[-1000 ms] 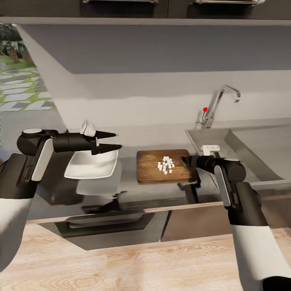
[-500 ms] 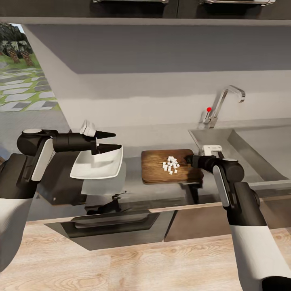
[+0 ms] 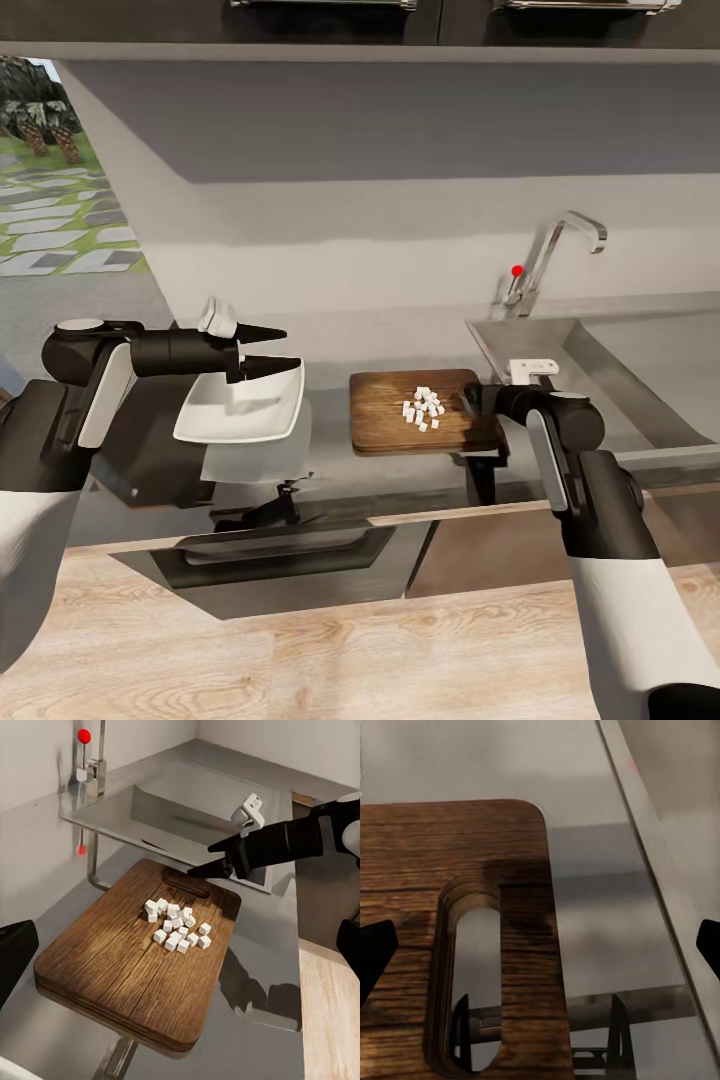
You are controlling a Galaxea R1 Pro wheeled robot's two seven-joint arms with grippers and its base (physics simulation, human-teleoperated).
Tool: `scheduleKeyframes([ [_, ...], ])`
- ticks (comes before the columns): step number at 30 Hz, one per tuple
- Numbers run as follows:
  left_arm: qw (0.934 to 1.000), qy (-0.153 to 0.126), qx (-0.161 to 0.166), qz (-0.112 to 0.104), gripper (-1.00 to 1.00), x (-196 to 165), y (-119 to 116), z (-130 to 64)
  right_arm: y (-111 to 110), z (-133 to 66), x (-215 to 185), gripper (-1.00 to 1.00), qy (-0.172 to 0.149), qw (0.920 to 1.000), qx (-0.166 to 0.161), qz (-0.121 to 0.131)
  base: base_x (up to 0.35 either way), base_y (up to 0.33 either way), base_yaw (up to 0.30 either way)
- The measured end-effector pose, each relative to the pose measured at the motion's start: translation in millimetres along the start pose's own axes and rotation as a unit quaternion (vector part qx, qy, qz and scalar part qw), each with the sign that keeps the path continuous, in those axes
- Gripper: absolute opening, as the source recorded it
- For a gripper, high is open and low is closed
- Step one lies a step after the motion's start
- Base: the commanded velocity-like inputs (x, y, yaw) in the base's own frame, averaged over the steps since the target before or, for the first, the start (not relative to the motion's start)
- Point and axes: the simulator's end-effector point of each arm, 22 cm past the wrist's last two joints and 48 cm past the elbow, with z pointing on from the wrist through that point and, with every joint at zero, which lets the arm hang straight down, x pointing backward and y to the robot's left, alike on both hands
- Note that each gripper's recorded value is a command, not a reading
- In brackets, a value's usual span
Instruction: In the kitchen, take the Vidalia onion out of the sink, dice it on the chopping board with the paring knife, put the diced onion into the bowl on the countertop, then place both the paring knife and the chopping board into the sink.
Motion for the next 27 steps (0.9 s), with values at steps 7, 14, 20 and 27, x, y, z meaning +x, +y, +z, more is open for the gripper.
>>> scheduleKeyframes([
  [7, 1.0000, 0.000, 0.000, 0.000, 1.00, 0.0, -0.1, 0.1, 2.1, 0.0, -0.1, 1.00, 0.000, 1.0000, -0.001, -0.003, 0.000, 0.000, 0.000],
  [14, 1.0000, 0.000, 0.000, 0.000, 1.00, 0.0, -0.2, 0.1, 2.7, 0.1, 0.2, 1.00, 0.000, 1.0000, -0.002, -0.003, 0.000, 0.000, 0.000],
  [20, 1.0000, 0.000, 0.000, 0.000, 1.00, 0.1, -0.1, 0.1, 2.4, 0.6, 2.6, 1.00, 0.002, 1.0000, -0.002, -0.003, 0.000, 0.000, 0.000],
  [27, 1.0000, 0.000, 0.000, 0.000, 1.00, 0.0, -0.2, 0.1, 2.1, 1.7, 6.8, 1.00, 0.005, 1.0000, -0.002, -0.003, 0.000, 0.000, 0.000],
])
